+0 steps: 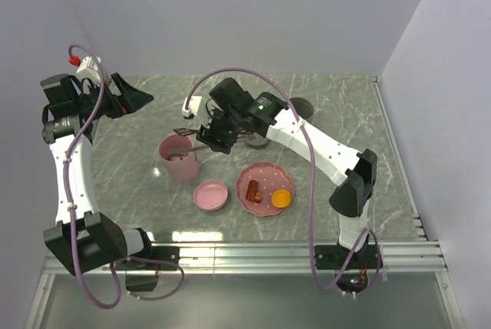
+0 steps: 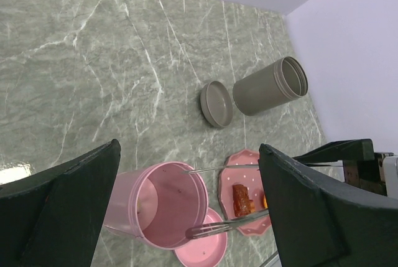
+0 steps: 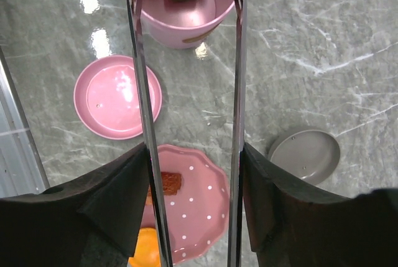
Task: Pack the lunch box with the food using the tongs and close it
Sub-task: Place the food into the lunch box, then pick up the food using the clamp
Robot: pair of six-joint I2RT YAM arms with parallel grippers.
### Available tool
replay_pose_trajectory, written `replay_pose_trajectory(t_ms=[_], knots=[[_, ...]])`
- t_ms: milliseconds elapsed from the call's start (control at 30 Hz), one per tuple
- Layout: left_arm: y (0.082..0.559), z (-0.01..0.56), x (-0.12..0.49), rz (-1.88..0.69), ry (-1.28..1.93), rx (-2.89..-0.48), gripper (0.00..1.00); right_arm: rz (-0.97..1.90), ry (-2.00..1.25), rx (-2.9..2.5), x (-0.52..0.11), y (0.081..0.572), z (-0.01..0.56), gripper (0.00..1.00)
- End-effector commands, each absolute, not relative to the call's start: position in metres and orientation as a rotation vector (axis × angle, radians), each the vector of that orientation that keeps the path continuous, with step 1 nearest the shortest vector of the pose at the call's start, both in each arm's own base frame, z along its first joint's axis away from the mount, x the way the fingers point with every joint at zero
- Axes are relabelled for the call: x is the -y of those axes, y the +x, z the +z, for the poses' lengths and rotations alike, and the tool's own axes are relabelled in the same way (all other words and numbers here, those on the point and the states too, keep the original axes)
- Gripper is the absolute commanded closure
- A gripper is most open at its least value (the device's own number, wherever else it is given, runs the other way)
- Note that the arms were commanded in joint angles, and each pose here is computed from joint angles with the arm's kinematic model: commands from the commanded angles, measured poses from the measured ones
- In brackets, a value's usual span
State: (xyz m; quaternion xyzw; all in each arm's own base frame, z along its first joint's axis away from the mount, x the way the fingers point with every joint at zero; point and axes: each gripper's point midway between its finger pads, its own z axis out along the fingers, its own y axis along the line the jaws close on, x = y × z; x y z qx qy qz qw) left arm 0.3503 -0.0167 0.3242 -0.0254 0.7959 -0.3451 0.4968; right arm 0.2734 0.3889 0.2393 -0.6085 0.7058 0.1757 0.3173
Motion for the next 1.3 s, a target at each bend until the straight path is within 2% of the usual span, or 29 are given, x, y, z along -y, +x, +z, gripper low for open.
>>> replay_pose_trajectory(t_ms=[0, 167, 367, 900, 1267], knots=[[0.347, 0.34, 0.019, -0.832, -0.009, -1.88, 0.01, 0.487, -1.542, -1.756, -0.399, 0.273, 0.278, 0.36], [0.347, 0.34, 0.018, -0.824, -0.012, -1.885, 0.01, 0.48, -1.508, -1.723, -0.389, 0.269, 0.3, 0.37], [0.344, 0.345, 0.02, -0.821, 0.009, -1.882, 0.01, 0.418, -1.497, -1.728, -0.338, 0.251, 0.306, 0.38], [0.339, 0.343, 0.022, -0.825, 0.024, -1.892, 0.0, 0.317, -1.404, -2.115, -0.166, 0.21, 0.218, 0.38], [0.337, 0.347, 0.025, -0.835, 0.043, -1.886, 0.01, 0.471, -1.341, -2.366, -0.116, 0.169, 0.175, 0.42]])
